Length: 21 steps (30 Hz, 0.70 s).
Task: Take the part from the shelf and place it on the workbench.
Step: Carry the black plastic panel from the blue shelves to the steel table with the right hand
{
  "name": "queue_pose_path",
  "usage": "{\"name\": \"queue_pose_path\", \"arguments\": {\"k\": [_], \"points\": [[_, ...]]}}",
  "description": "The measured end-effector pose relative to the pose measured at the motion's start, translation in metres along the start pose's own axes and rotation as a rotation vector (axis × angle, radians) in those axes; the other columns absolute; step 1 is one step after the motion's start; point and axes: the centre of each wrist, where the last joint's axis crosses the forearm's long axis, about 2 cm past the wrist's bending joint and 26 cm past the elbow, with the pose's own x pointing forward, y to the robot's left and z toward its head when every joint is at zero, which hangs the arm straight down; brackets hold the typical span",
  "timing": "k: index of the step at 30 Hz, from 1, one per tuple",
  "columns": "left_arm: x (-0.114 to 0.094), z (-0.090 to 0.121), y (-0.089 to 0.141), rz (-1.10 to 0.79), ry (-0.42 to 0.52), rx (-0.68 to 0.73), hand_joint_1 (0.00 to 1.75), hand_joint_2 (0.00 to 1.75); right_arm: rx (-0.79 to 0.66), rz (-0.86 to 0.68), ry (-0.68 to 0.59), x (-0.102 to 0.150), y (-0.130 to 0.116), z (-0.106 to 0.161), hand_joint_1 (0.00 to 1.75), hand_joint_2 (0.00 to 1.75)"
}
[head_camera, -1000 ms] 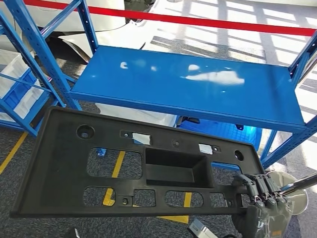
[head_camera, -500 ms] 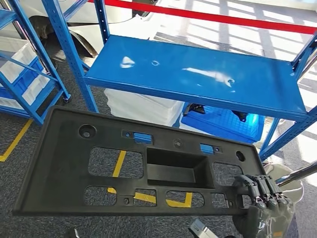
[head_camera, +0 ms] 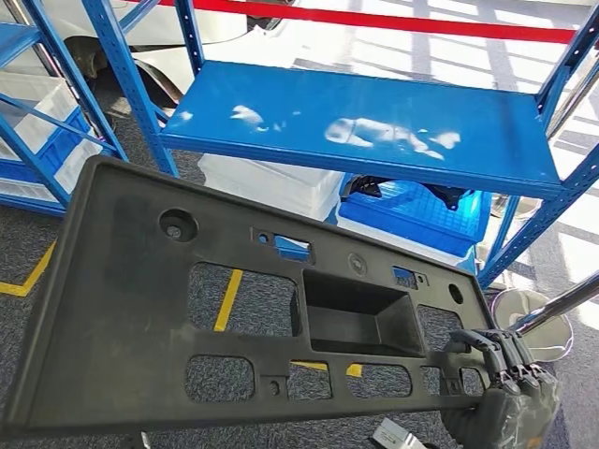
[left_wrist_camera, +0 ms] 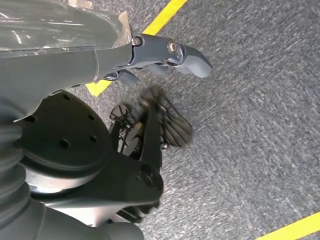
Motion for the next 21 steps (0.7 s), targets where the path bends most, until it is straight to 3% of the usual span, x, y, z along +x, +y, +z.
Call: {"name": "queue_pose_path", "arguments": {"k": [4,21], "points": [[0.0,0.0,0.0,0.001,-0.003,0.001,0.0,1.75,-0.007,-0.05,-0.039,-0.002,-0.001,0.004,1.75,1.75],[-0.001,0.0,0.0,0.002,-0.007,0.001,0.0,1.75,-0.011,-0.068,0.02,-0.013,-0.001,0.016,1.75,1.75]]}}
